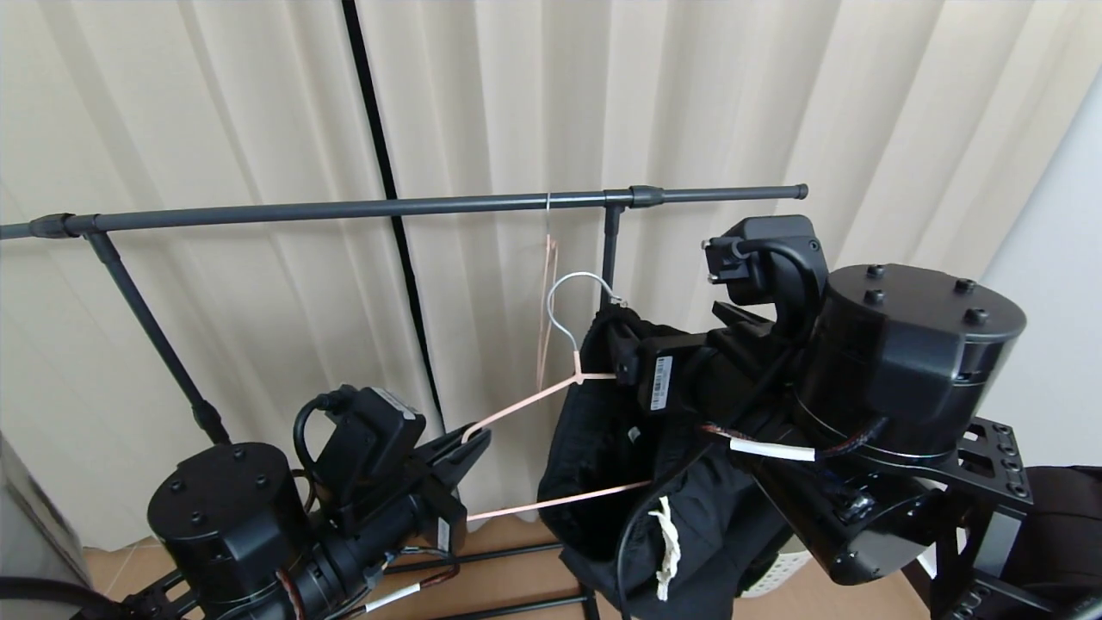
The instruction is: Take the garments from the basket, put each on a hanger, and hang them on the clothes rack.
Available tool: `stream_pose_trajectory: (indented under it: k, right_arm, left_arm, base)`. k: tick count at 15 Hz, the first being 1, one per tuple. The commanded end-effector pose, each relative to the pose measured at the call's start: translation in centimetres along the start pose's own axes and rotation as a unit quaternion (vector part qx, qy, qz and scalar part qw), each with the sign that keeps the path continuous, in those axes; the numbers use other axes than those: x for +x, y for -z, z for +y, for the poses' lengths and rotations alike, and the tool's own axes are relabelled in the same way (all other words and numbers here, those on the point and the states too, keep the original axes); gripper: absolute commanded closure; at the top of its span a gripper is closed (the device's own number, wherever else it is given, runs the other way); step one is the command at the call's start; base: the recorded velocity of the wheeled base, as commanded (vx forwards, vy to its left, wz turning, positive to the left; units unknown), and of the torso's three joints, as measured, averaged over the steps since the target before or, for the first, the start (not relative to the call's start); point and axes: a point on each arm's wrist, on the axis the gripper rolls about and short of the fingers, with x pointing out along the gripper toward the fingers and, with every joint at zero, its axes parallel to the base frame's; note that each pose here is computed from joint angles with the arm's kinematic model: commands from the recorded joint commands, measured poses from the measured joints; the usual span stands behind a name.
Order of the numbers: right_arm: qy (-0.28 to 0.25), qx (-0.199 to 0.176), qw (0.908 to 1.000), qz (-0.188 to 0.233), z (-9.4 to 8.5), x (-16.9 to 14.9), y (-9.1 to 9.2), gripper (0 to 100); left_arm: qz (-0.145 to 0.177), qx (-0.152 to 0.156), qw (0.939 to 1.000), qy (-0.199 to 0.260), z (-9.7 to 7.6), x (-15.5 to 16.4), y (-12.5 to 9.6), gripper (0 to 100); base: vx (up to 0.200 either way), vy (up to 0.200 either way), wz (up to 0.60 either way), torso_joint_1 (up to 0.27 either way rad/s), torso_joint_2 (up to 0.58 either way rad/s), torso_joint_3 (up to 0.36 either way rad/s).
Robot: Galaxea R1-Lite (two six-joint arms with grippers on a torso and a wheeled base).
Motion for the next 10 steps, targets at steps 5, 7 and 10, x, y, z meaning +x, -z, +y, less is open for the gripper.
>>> stream_pose_trajectory:
  k: [5, 7, 10]
  right_arm:
    - [0.001, -0.012, 0.9999, 0.012, 0.2, 0.1, 1.0, 0]
    - [-0.009, -0.014, 0.9998, 0.013, 0.5, -0.4, 0.9, 0]
    - [-0.022, -0.016, 0.9996, 0.013, 0.7, -1.3, 0.9, 0]
  left_arm:
    - [-0.015, -0.007, 0.9998, -0.007, 0.3, 0.1, -0.6, 100]
    - [-0.017, -0.011, 0.9998, -0.008, 0.3, 0.2, -0.7, 100]
    - [-0.020, -0.019, 0.9996, -0.010, 0.4, 0.3, -0.8, 100]
  base:
    - [0.000, 0.000, 0.00, 0.000, 0.00, 0.000]
    - [0.000, 0.000, 0.00, 0.000, 0.00, 0.000]
    - [0.000, 0.000, 0.00, 0.000, 0.00, 0.000]
